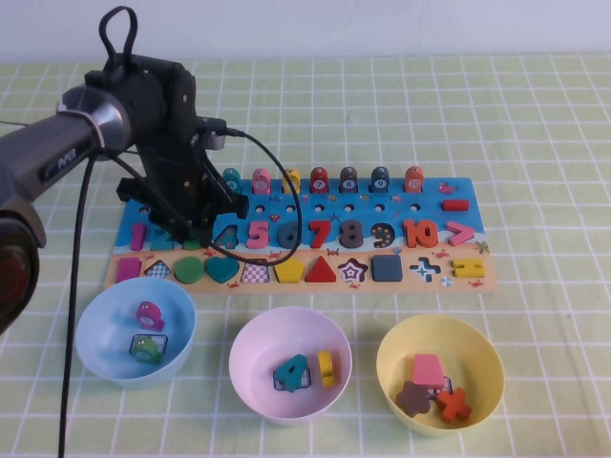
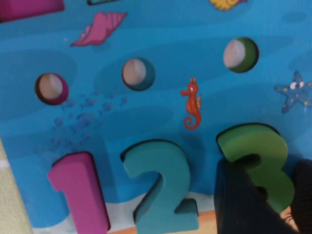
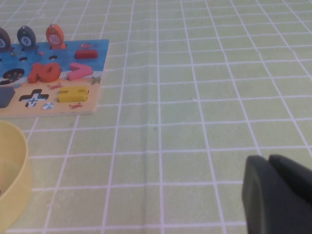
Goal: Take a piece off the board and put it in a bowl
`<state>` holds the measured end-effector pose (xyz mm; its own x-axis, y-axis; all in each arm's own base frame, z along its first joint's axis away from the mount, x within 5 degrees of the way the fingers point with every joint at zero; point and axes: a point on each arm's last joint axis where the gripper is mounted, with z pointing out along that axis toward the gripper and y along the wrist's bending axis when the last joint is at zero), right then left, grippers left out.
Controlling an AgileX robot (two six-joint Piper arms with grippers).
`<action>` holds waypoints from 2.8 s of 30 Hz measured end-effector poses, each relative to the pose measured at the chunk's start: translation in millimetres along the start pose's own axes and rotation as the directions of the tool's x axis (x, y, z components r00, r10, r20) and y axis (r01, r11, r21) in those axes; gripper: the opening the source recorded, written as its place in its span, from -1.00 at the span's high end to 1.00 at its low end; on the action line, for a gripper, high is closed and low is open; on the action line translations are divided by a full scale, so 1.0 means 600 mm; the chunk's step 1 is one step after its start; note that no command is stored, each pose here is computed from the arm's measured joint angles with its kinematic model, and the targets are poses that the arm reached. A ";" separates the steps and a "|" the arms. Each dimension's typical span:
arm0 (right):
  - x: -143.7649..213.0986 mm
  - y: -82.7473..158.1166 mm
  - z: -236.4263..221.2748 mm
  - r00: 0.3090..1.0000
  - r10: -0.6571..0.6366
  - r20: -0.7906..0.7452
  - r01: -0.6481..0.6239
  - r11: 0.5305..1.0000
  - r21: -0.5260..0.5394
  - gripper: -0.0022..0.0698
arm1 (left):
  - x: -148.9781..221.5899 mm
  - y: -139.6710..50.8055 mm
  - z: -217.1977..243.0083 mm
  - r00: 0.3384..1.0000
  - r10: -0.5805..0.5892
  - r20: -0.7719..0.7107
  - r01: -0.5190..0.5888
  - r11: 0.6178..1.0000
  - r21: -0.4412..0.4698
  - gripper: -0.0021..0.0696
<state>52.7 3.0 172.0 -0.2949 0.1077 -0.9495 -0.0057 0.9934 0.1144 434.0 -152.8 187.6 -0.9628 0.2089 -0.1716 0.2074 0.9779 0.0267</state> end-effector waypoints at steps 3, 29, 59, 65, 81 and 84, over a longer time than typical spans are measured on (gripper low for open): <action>0.000 0.000 0.000 1.000 0.000 0.000 0.000 1.000 0.000 0.99 | 0.000 0.001 0.000 1.000 -0.001 -0.001 0.001 1.000 -0.003 0.43; 0.000 0.000 0.000 1.000 0.000 0.000 0.000 1.000 0.000 0.99 | 0.120 -0.133 -0.200 0.926 0.363 0.100 -0.368 0.929 0.036 0.43; 0.000 0.000 0.000 1.000 0.000 0.005 0.000 1.000 -0.001 0.99 | 0.226 -0.192 -0.091 0.871 0.489 0.040 -0.489 0.859 0.153 0.35; 0.000 0.000 0.000 1.000 0.000 0.005 0.000 1.000 -0.001 0.99 | 0.226 -0.192 -0.090 0.871 0.489 0.040 -0.489 0.858 0.156 -0.32; 0.000 0.000 0.000 1.000 0.000 0.005 0.000 1.000 -0.001 0.99 | 0.323 -0.126 -0.175 0.785 0.302 0.541 -0.444 0.883 0.151 0.74; 0.000 0.000 0.000 1.000 0.000 0.005 0.000 1.000 -0.001 0.99 | 0.347 -0.110 -0.204 0.736 0.238 0.634 -0.430 0.887 0.166 0.88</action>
<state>52.5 3.0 172.2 -0.2905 0.1077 -0.9508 -0.0062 0.9934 0.1145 198.8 -172.5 270.6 -0.5492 0.3807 -0.7439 0.6272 0.7761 -0.0659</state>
